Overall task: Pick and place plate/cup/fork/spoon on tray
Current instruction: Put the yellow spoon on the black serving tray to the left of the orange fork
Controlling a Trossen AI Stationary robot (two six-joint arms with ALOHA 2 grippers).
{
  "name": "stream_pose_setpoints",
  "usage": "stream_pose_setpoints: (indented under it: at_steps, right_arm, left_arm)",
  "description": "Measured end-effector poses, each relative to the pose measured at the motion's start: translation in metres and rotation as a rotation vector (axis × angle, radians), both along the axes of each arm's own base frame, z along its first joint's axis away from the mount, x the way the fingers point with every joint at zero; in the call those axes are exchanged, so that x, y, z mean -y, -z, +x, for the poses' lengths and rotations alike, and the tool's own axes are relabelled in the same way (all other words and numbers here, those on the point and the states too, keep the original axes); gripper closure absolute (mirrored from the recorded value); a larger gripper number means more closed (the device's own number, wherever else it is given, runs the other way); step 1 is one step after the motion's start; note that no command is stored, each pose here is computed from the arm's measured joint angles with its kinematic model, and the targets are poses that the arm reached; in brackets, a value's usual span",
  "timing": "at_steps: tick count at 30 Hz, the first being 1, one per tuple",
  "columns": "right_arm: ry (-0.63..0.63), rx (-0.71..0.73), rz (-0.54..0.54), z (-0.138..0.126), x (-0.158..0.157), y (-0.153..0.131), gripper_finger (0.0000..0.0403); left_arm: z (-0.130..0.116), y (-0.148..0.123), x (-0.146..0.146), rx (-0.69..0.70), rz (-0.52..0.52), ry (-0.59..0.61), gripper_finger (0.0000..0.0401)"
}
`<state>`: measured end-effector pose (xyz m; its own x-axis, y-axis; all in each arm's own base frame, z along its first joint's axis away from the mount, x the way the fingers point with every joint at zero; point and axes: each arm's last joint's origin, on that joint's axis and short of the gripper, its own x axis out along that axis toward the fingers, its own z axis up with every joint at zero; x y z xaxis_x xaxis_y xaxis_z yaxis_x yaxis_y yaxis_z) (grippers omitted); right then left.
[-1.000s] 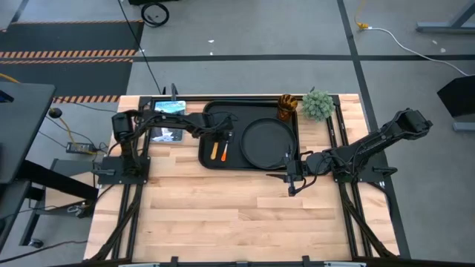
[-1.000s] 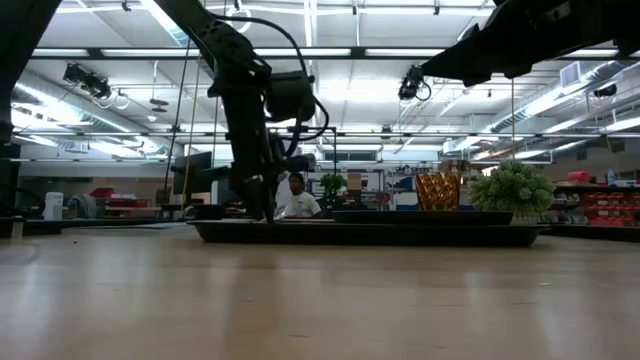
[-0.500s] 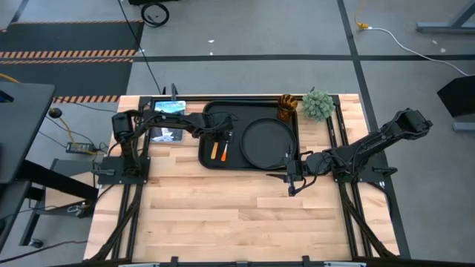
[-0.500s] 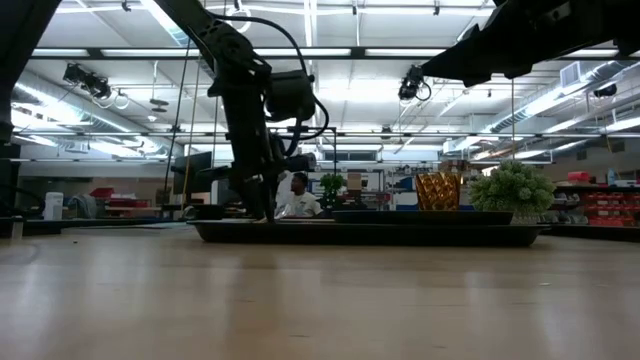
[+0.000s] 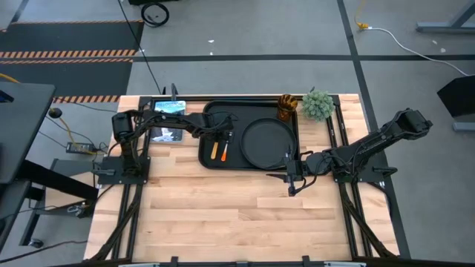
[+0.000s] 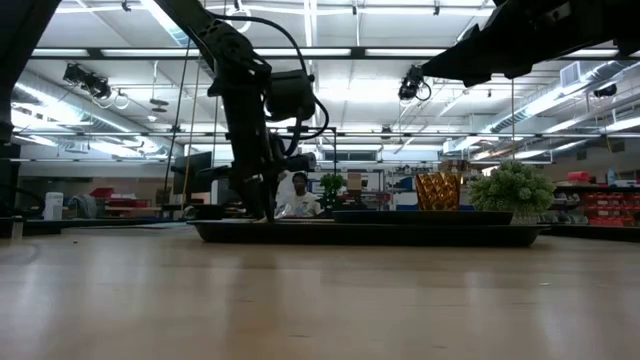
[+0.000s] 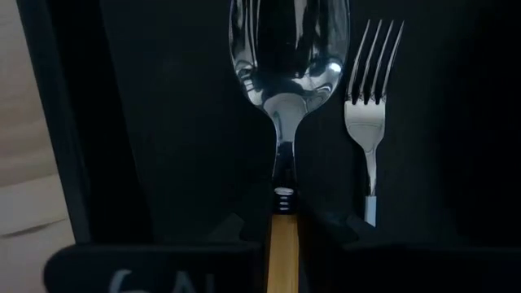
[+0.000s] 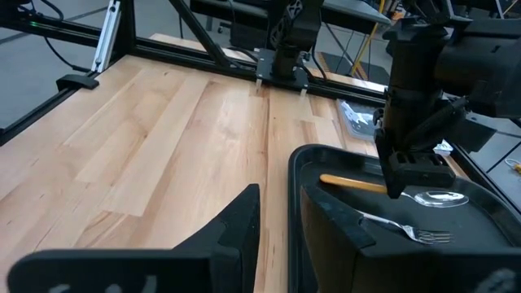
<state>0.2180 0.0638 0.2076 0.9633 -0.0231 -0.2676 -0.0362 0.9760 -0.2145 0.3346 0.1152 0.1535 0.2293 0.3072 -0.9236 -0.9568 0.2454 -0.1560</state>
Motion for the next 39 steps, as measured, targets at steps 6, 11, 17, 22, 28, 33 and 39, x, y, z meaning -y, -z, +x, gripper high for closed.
stream_pose_setpoints:
  at_steps: [6, 11, 17, 22, 28, 33, 39]
  right_arm:
    - [0.000, 0.000, 0.000, 0.0000, 0.0000, 0.0000, 0.0305]
    - [0.000, 0.000, 0.000, 0.0000, 0.0000, 0.0000, 0.0305]
    - [0.000, -0.001, 0.000, 0.0000, 0.0000, 0.0001, 0.0305]
    - [0.000, 0.000, 0.000, 0.0000, 0.0000, 0.0000, 0.0305]
    - [0.000, 0.000, 0.000, 0.0000, 0.0000, 0.0001, 0.0305]
    - [0.000, 0.000, -0.001, 0.0000, 0.0000, 0.0000, 0.0305]
    - [-0.002, -0.001, -0.005, 0.0000, 0.0000, 0.0000, 0.0305]
  left_arm:
    - [0.0000, 0.0000, 0.0000, 0.000, 0.000, 0.000, 0.0355]
    - [0.0000, 0.0000, 0.0000, 0.000, 0.000, 0.000, 0.0355]
    - [0.0000, 0.0000, 0.0000, -0.001, 0.000, 0.001, 0.0355]
    - [0.0000, 0.0000, 0.0000, -0.004, 0.003, 0.012, 0.0355]
    - [-0.0001, 0.0000, 0.0001, -0.005, 0.002, 0.015, 0.0355]
    - [0.0000, 0.0001, 0.0005, -0.004, -0.007, 0.018, 0.0355]
    - [-0.0002, 0.0002, 0.0005, -0.005, -0.007, 0.018, 0.0351]
